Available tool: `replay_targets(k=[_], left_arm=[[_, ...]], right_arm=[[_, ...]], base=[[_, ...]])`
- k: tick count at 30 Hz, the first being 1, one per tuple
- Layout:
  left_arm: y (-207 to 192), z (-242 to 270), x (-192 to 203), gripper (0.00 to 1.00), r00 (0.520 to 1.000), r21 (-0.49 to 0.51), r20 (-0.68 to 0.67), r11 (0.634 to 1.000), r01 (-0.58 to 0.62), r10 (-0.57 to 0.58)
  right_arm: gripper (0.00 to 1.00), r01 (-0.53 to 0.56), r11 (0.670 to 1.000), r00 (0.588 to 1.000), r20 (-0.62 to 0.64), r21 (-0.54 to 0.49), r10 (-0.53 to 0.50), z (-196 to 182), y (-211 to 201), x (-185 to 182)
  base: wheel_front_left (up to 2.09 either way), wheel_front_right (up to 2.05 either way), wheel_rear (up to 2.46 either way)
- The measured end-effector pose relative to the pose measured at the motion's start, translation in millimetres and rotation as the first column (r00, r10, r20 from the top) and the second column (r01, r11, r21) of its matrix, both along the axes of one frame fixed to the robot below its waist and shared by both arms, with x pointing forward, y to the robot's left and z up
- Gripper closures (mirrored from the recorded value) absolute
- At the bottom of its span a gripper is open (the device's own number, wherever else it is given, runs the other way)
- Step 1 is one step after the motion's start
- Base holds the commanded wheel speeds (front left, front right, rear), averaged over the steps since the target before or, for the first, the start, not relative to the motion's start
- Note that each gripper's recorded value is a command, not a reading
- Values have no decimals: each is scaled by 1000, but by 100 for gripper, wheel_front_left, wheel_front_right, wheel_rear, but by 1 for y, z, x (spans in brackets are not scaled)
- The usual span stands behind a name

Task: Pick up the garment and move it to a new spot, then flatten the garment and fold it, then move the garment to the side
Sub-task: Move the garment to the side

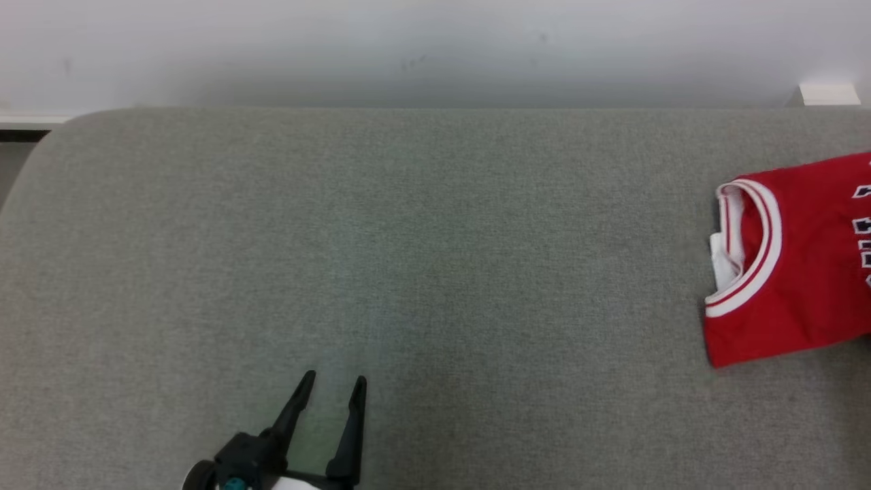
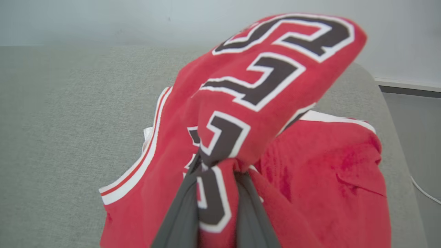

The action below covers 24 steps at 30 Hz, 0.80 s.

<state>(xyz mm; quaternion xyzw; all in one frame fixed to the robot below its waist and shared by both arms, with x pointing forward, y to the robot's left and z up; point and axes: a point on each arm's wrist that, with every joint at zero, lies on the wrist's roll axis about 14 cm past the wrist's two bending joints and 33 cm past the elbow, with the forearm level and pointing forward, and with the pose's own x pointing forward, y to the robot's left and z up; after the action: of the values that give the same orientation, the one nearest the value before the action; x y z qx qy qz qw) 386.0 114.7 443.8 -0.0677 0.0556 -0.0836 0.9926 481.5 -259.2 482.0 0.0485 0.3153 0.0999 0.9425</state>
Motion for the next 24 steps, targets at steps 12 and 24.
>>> replay_targets(k=[12, 24], left_arm=[[-8, -11, 8, 0, 999, 14, -23, 999, 33, -33], [-3, -9, 5, 0, 1000, 21, -19, 1000, 22, -22]], right_arm=[[100, 96, 985, 993, -60, -146, -106, 6, -60, -1], [0, 255, 888, 967, 128, -383, -223, 13, -126, -6]], base=[[0, 0, 0], [0, 0, 0]])
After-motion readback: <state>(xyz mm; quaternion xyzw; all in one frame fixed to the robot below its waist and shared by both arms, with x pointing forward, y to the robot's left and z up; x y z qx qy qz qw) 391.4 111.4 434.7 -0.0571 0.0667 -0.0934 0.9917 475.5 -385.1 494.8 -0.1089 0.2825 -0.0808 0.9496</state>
